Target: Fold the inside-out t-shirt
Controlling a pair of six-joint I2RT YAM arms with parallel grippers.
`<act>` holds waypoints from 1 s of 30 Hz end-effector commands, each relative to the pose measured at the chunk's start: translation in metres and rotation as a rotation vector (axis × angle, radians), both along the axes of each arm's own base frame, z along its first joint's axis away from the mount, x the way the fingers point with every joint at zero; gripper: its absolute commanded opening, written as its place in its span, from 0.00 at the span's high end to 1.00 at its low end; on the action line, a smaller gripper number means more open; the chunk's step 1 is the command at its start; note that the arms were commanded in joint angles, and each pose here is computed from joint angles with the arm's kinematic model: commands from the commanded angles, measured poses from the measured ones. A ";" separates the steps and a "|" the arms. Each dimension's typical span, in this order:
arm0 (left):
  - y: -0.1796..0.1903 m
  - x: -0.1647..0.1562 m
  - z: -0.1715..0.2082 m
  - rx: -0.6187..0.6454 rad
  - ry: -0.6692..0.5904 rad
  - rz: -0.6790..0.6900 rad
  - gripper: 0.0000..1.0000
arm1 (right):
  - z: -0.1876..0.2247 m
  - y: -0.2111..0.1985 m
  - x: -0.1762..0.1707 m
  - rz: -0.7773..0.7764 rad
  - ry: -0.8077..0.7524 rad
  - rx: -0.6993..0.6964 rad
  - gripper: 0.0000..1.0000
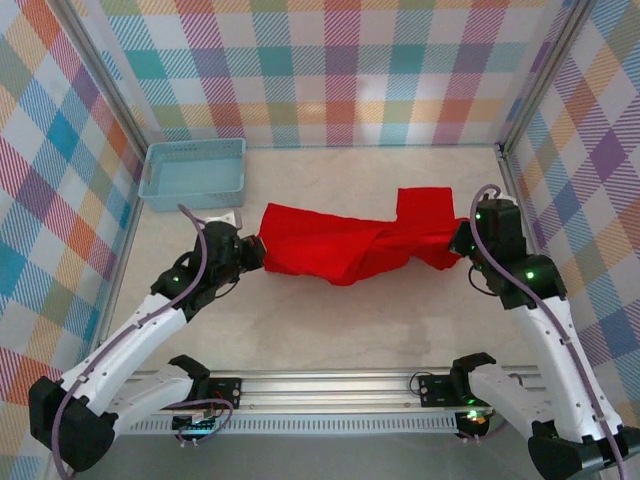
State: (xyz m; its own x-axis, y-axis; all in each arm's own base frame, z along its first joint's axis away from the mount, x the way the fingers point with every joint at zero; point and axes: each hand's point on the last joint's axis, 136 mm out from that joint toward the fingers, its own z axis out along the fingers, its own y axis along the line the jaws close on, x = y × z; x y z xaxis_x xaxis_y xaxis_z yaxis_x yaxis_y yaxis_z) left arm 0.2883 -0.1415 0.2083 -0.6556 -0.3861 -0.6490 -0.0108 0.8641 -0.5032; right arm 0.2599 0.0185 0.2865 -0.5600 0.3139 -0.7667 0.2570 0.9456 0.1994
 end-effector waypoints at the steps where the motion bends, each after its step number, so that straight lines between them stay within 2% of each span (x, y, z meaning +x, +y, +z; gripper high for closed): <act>1: 0.040 0.009 -0.024 0.182 0.095 0.130 1.00 | 0.009 -0.030 -0.002 -0.099 0.004 -0.136 1.00; 8: 0.056 0.068 -0.087 0.257 0.355 0.206 1.00 | -0.043 -0.034 0.060 -0.140 0.144 -0.186 1.00; 12: 0.075 0.092 -0.112 0.307 0.457 0.283 1.00 | -0.080 -0.054 0.081 -0.220 0.240 -0.101 1.00; 17: 0.081 0.099 -0.121 0.290 0.491 0.303 1.00 | -0.098 -0.057 0.088 -0.235 0.272 -0.086 1.00; 24: 0.052 0.107 -0.106 0.186 0.432 0.162 1.00 | -0.115 -0.048 0.094 -0.176 0.311 -0.069 1.00; 26: 0.041 0.112 -0.098 0.163 0.417 0.109 0.97 | -0.121 -0.042 0.099 -0.136 0.324 -0.062 1.00; 30: 0.038 0.127 -0.099 0.228 0.453 0.093 0.93 | -0.129 -0.032 0.119 -0.088 0.361 -0.037 1.00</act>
State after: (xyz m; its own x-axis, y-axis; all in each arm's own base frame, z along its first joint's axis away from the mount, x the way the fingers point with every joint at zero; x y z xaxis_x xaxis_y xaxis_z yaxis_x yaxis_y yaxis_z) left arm 0.4018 -0.0973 0.1001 -0.8411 -0.3884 -0.3764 -0.3146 0.9174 -0.2436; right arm 0.3598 -0.0210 0.1562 -0.7597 0.3655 -0.5378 0.4239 0.9055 0.0166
